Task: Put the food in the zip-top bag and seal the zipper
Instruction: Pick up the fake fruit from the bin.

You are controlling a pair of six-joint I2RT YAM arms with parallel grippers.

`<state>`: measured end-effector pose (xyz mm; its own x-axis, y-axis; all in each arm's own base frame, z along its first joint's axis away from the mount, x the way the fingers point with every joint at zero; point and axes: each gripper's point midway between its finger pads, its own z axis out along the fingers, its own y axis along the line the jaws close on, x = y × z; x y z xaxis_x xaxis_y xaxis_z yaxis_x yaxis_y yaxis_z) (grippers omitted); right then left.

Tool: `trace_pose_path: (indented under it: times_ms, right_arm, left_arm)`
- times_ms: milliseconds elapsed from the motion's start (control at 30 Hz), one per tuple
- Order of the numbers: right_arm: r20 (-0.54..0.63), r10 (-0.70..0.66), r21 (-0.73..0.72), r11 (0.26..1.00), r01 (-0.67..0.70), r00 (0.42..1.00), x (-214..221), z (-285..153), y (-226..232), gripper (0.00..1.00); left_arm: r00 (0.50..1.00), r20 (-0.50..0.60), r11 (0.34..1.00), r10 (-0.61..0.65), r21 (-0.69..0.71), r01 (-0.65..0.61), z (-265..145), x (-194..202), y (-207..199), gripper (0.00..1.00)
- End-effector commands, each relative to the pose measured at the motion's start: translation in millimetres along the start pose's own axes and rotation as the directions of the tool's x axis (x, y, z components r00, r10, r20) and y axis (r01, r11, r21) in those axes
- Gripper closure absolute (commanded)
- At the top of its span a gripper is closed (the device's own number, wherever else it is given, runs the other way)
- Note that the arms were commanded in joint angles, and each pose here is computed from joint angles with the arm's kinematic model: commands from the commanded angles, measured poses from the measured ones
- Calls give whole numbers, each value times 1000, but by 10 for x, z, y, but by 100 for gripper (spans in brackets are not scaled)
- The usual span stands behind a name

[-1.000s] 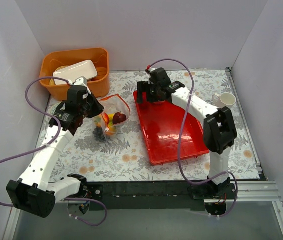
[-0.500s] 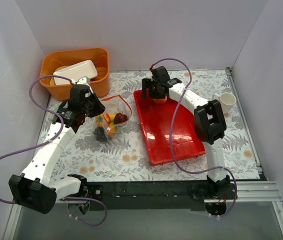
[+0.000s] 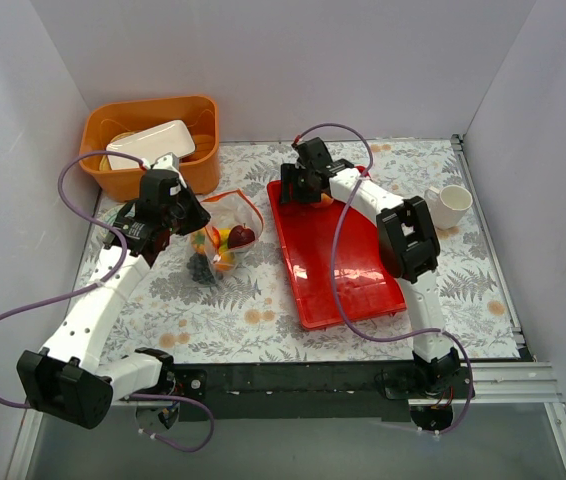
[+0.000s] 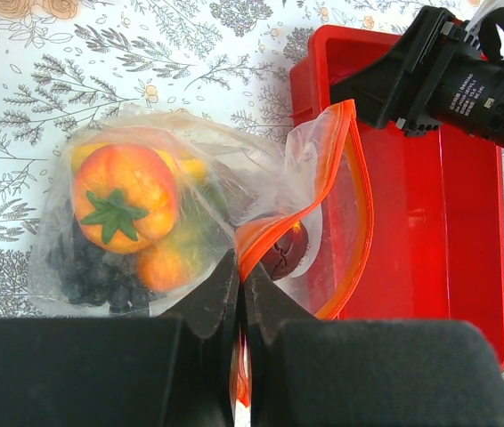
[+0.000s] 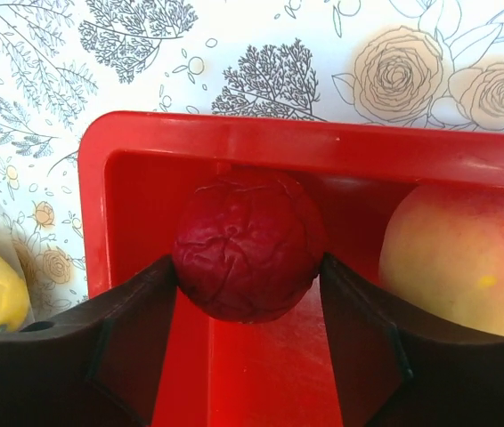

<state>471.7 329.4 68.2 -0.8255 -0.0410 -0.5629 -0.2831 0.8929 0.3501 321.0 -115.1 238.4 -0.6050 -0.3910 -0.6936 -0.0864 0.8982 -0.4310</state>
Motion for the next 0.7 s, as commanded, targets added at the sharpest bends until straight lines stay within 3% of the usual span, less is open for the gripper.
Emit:
trace_pose_path:
  times_ms: [0, 33, 200, 400, 667]
  right_arm:
    - [25, -23, -13, 1000, 23, 999, -110, -57, 74, 36]
    - [13, -21, -7, 1000, 21, 1000, -46, -53, 36, 42]
    - [42, -31, -15, 999, 31, 999, -26, -282, 59, 52]
    - [29, -36, -16, 999, 37, 999, 181, -614, 32, 54]
    - [-58, -15, 74, 997, 20, 998, 986, -1017, -352, 55]
  left_arm:
    - [999, 49, 1000, 3, 22, -4, -121, -85, -25, 100]
    - [999, 50, 1000, 2, 24, -4, -123, -83, -27, 100]
    - [999, 39, 1000, -2, 30, 0, -106, -58, -36, 100]
    - [999, 37, 999, -5, 38, 3, -104, -55, -52, 100]
    - [1000, 5, 999, -14, 47, 14, -73, 33, -52, 100]
